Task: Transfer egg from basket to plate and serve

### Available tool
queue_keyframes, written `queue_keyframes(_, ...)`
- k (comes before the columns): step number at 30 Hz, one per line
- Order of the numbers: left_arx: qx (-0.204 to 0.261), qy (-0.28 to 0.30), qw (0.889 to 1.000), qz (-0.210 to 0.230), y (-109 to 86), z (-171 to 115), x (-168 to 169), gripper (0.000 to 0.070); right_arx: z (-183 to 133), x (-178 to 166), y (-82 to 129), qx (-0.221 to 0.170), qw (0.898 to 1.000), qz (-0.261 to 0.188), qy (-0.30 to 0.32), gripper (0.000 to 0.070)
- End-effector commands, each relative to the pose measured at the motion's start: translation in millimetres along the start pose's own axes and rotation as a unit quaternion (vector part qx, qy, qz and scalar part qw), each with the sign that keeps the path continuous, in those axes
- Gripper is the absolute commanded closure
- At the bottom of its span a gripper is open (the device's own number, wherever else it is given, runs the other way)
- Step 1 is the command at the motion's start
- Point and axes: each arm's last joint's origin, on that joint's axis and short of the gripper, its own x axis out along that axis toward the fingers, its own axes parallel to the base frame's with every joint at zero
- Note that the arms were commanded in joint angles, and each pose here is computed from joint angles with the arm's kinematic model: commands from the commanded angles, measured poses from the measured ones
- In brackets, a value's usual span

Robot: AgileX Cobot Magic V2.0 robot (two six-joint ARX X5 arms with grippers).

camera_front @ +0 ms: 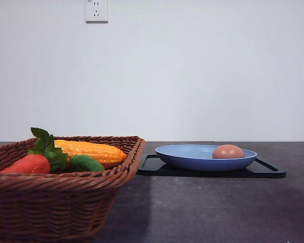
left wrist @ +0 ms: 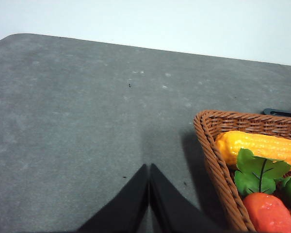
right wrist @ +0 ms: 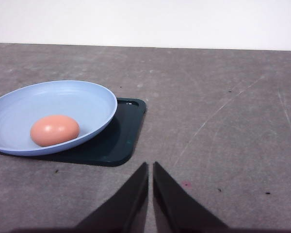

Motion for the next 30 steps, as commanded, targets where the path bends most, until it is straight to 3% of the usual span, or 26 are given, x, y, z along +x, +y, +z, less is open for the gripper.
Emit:
queue_keyframes(1,-0.003,0.015,1.000,0.001,1.2,-9.3,2.6,0.0700,-1.6,0.6,-0.3,0.005,1.000,-0.001,0.000,0.0700)
queue_keyframes(30,-0.003,0.015,1.000,0.001,1.2,-9.3,2.6,0.0700,-1.6,0.6,-0.3,0.005,1.000,-0.001,0.000,0.0700)
